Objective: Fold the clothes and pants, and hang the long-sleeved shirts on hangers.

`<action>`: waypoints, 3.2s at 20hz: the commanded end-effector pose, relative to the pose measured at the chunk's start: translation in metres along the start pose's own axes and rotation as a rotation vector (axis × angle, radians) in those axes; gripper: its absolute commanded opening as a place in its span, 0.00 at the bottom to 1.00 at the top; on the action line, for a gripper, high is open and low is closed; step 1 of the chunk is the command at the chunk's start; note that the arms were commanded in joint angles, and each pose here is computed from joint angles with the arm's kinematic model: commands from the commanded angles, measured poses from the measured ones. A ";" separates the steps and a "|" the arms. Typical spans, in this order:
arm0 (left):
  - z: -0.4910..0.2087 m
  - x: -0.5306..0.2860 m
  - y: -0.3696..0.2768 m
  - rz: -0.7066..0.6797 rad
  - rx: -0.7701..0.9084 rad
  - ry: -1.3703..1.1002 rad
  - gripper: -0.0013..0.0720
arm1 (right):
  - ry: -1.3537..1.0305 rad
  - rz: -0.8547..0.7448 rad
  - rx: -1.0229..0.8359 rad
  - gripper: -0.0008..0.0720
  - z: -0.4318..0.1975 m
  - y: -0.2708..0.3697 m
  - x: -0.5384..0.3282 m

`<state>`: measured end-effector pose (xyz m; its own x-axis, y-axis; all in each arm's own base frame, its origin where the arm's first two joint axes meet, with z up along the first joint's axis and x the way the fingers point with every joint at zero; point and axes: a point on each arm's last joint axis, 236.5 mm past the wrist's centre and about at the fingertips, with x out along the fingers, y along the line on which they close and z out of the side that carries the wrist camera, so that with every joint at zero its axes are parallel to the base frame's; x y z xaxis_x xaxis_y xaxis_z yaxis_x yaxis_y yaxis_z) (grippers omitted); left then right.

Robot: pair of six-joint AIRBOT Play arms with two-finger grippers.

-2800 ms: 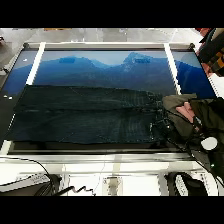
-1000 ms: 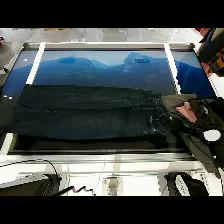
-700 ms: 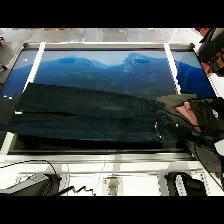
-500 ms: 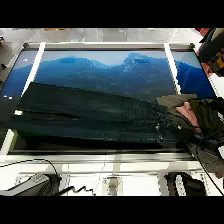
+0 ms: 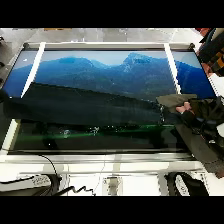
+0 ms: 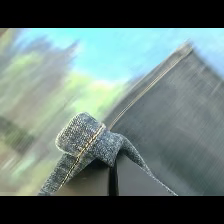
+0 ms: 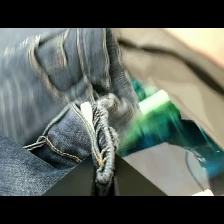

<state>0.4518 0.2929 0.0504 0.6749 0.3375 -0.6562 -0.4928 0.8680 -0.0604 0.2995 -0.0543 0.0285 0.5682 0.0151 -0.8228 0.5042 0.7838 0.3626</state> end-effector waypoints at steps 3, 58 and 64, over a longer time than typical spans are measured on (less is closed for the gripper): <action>0.016 0.072 -0.061 -0.052 -0.018 0.006 0.04 | -0.129 0.050 0.189 0.06 0.049 0.012 0.076; 0.012 -0.178 -0.152 -0.505 0.121 -0.006 0.05 | 0.118 0.633 -0.522 0.06 -0.073 0.402 0.067; 0.030 -0.241 -0.204 -0.741 0.032 -0.078 0.05 | 0.331 0.844 -0.541 0.06 -0.250 0.490 0.044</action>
<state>0.4127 0.0796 0.2168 0.8556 -0.2060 -0.4748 0.0237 0.9320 -0.3617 0.4520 0.4063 0.0667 0.4354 0.7029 -0.5624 -0.3496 0.7077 0.6139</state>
